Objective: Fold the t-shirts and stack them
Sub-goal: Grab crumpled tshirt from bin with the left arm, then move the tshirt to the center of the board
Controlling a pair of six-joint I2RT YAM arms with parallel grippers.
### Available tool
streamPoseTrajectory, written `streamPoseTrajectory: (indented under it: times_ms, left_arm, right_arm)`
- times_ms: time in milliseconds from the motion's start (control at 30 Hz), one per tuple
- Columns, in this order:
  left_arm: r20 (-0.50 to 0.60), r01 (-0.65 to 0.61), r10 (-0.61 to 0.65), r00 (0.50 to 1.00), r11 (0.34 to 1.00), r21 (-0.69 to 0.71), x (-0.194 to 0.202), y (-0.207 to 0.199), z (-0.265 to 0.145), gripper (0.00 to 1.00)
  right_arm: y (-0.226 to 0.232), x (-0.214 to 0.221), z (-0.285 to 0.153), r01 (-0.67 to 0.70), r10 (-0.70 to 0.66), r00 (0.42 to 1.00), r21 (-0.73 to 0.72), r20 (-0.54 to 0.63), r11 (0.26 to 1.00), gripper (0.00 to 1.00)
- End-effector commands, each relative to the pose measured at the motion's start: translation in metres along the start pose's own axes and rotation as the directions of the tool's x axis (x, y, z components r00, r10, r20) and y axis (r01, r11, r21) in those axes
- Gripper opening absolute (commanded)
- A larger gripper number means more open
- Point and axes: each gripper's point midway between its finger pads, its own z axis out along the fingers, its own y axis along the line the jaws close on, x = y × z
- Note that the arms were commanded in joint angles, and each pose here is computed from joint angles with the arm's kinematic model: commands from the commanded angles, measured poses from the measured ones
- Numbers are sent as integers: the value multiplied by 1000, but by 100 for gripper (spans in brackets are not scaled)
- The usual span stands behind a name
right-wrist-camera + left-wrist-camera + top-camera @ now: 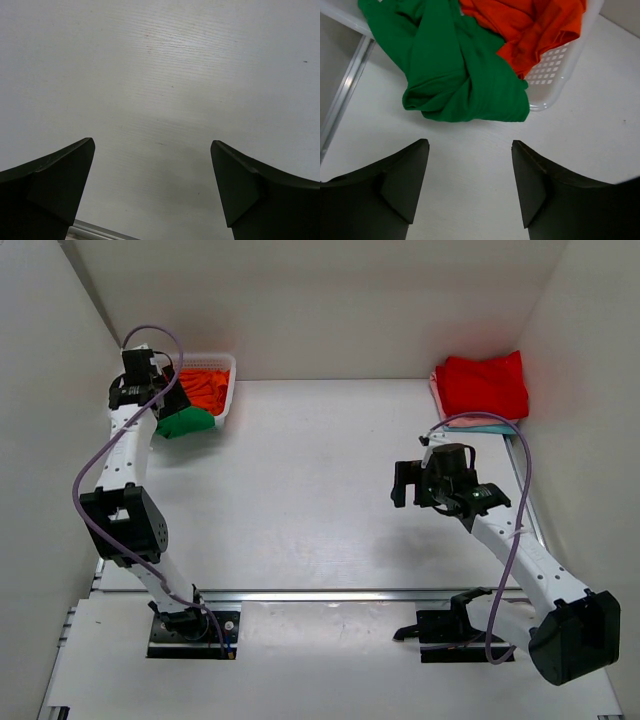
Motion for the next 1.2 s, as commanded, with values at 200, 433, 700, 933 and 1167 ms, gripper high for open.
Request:
streamPoseTrajectory:
  times_ms: [200, 433, 700, 933, 1167]
  left_arm:
    - [4, 0, 0, 1000, 999, -35, 15, -5, 42, 83]
    - [-92, -26, 19, 996, 997, -72, 26, -4, 85, 86]
    - [75, 30, -29, 997, 999, -13, -30, -21, 48, 0]
    - [548, 32, -87, 832, 993, 110, -146, -54, -132, 0]
    - [555, -107, -211, 805, 868, 485, -133, -116, -255, 0]
  right_arm:
    - [-1, -13, -9, -26, 29, 997, -42, 67, 999, 99]
    - [-11, -5, -10, -59, 62, 996, -46, 66, 997, 99]
    - [-6, -4, -7, -69, 72, 996, -50, 58, 996, 99]
    - [5, -1, -14, -72, 78, 994, -82, 72, 994, 99]
    - [1, 6, -15, -90, 98, 991, -85, 96, 992, 99]
